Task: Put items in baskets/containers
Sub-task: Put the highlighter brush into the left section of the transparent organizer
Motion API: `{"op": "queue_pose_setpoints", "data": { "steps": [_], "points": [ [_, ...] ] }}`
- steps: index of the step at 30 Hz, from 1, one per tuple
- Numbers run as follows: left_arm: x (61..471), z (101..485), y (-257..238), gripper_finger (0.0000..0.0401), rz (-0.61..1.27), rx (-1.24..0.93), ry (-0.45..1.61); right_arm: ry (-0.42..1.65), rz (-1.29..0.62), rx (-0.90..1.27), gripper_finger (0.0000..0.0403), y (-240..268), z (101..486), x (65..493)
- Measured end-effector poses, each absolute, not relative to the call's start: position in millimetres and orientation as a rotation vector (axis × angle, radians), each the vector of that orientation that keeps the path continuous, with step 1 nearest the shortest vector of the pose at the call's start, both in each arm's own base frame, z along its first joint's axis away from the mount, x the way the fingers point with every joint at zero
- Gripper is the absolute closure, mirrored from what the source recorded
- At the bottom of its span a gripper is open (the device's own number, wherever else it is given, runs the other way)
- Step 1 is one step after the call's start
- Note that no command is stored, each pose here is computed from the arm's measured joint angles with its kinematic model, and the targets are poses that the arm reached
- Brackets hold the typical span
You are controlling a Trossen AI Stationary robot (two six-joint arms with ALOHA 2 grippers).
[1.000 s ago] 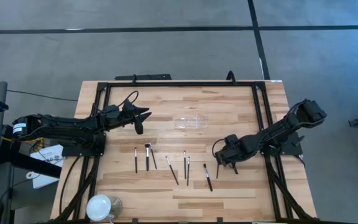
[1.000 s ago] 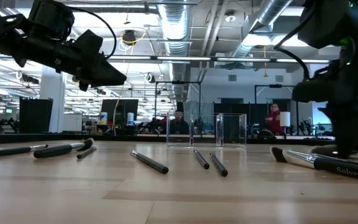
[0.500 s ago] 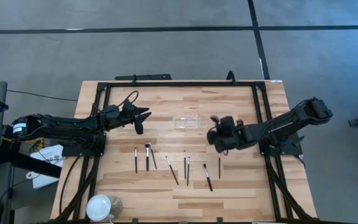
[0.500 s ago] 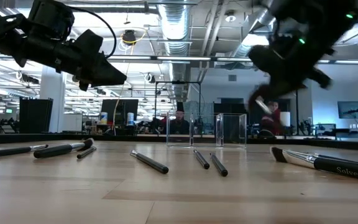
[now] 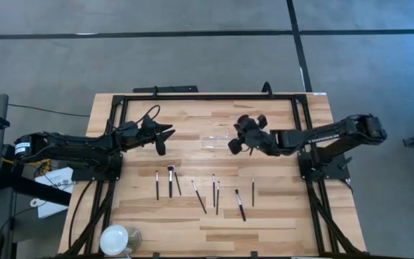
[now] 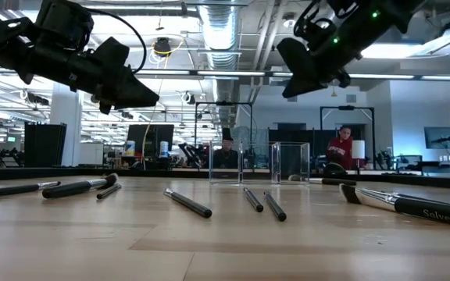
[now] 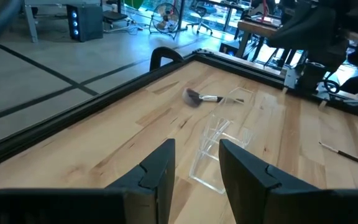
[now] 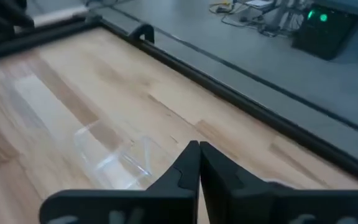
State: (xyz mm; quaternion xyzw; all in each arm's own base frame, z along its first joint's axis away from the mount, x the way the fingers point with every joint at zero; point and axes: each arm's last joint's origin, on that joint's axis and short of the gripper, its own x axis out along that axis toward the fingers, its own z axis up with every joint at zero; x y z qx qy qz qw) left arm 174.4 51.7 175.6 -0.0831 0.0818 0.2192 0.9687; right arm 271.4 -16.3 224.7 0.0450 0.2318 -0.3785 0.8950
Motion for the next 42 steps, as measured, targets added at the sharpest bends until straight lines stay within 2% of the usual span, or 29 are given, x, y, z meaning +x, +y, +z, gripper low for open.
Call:
{"op": "queue_pose_setpoints", "data": {
  "steps": [4, 9, 14, 17, 20, 25, 28, 34, 42],
  "points": [
    [174, 176, 52, 0.028, 0.443, -0.168, 0.167, 0.504, -0.802, 0.063, 0.0378, -30, 227, 269],
    [174, 175, 52, 0.028, 0.443, -0.168, 0.167, 0.576, -0.868, -0.019, 0.0321, -52, 233, 255],
    [174, 175, 52, 0.028, 0.443, -0.168, 0.168, 0.681, -0.935, -0.013, 0.0266, -65, 243, 224],
    [174, 175, 52, 0.028, 0.443, -0.168, 0.168, 0.652, -0.959, 0.056, 0.0249, -61, 250, 208],
    [174, 175, 52, 0.028, 0.443, -0.168, 0.168, 0.629, -0.972, 0.093, 0.0247, -59, 232, 199],
    [174, 175, 52, 0.028, 0.443, -0.168, 0.168, 0.579, -0.869, 0.152, 0.0259, -64, 169, 193],
    [174, 175, 52, 0.028, 0.443, -0.168, 0.168, 0.545, -0.886, 0.176, 0.0269, -70, 140, 185],
    [174, 175, 52, 0.028, 0.443, -0.168, 0.167, 0.597, -0.841, 0.276, 0.0277, -79, 113, 177],
    [174, 176, 52, 0.028, 0.443, -0.168, 0.162, 0.699, -0.868, 0.315, 0.0265, -85, 81, 180]
  ]
}}
